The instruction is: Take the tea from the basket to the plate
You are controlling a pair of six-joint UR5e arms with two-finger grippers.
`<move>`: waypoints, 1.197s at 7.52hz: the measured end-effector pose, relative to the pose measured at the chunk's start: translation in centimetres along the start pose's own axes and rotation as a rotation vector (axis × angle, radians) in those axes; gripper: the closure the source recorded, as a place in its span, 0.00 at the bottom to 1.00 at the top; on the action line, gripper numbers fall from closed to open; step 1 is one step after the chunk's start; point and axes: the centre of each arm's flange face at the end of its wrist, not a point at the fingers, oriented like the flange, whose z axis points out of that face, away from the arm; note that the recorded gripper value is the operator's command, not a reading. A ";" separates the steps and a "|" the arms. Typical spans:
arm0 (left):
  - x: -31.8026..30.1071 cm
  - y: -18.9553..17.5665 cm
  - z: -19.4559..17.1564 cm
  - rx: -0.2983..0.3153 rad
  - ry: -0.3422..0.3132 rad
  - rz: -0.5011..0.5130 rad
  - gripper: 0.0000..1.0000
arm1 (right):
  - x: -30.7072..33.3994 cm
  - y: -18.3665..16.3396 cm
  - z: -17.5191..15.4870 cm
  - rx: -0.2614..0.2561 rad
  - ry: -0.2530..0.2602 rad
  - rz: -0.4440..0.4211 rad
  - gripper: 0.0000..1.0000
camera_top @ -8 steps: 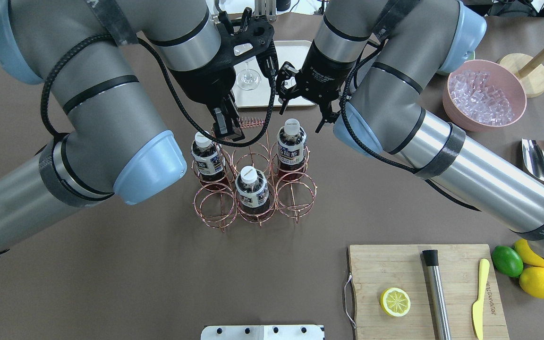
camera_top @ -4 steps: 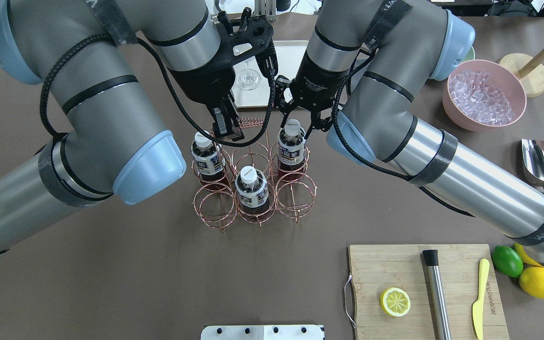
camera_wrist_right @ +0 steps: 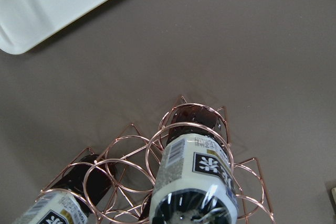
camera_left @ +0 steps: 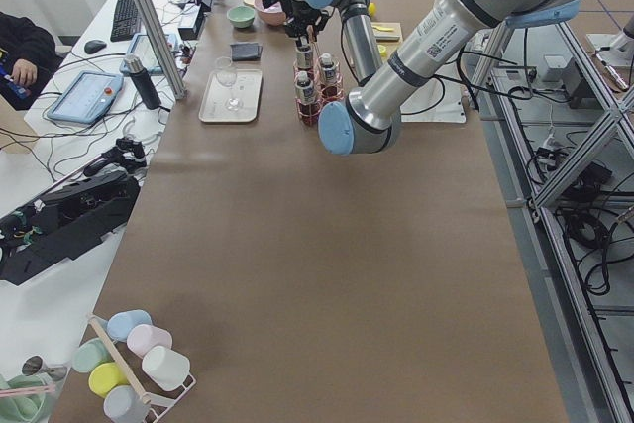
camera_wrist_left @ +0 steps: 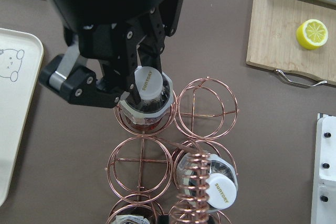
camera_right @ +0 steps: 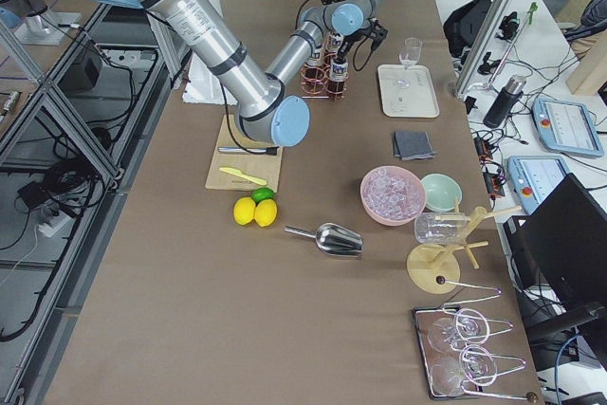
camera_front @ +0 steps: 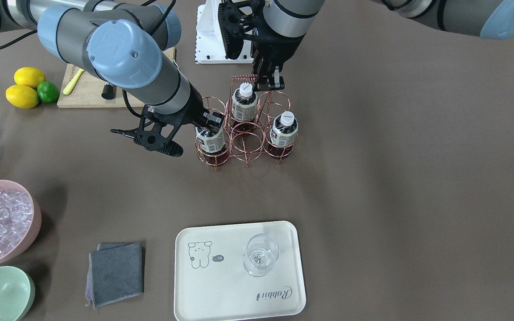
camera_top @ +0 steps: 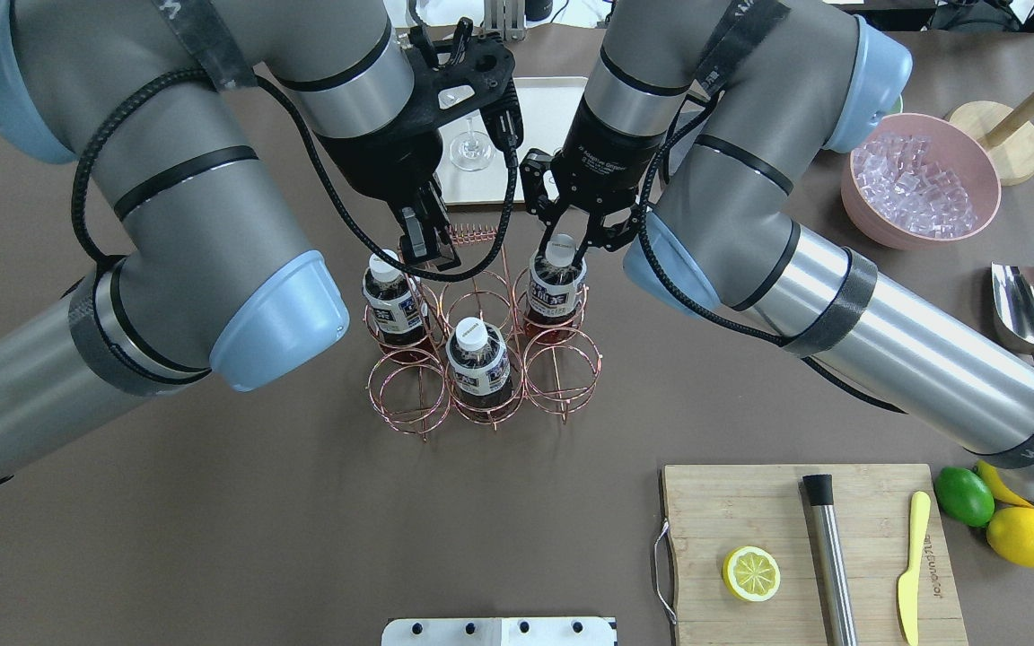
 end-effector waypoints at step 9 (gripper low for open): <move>0.1 0.4 0.1 -0.001 0.001 -0.002 1.00 | 0.3 -5.1 -18.8 0.048 -0.020 0.010 1.00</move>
